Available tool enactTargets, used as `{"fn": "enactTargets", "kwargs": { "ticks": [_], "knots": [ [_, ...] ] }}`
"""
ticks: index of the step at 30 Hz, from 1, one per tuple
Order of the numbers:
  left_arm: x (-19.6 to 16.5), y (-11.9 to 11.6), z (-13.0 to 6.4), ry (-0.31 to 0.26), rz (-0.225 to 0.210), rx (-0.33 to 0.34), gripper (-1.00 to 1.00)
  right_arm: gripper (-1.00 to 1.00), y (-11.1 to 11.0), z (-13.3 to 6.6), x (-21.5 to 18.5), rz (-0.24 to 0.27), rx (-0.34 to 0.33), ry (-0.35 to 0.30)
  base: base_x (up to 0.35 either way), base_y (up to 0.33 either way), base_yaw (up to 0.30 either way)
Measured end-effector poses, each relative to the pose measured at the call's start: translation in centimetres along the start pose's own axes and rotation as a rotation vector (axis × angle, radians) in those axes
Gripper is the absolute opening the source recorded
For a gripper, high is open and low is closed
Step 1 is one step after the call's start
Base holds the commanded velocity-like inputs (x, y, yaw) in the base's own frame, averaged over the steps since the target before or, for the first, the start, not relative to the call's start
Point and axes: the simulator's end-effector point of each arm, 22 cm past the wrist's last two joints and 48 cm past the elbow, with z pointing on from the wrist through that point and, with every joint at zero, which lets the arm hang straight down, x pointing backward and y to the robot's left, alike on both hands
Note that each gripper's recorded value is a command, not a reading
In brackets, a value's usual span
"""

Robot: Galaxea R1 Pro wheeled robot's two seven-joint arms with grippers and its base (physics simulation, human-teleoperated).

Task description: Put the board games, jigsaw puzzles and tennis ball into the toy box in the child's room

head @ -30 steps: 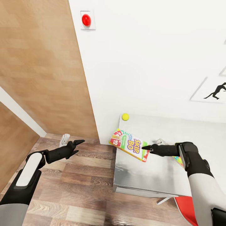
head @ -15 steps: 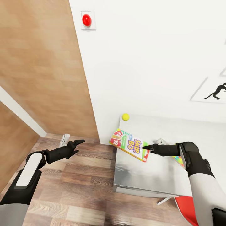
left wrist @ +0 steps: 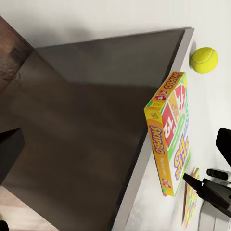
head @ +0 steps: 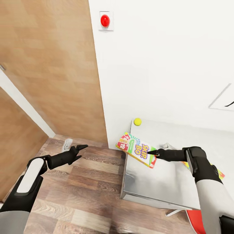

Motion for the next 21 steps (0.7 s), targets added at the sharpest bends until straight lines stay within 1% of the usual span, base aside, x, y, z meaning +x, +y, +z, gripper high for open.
{"fn": "enactTargets", "kwargs": {
  "ticks": [8,21],
  "knots": [
    [0.02,0.02,0.00,0.000,0.000,0.000,1.00,1.00,0.00,-0.04,-0.04,-0.001,0.001,-0.001,0.000,0.000,0.036],
    [0.00,0.00,0.00,0.000,0.000,0.000,1.00,1.00,-0.06,-0.11,-0.08,0.000,0.001,-0.002,0.000,0.000,0.007]
  ]
}}
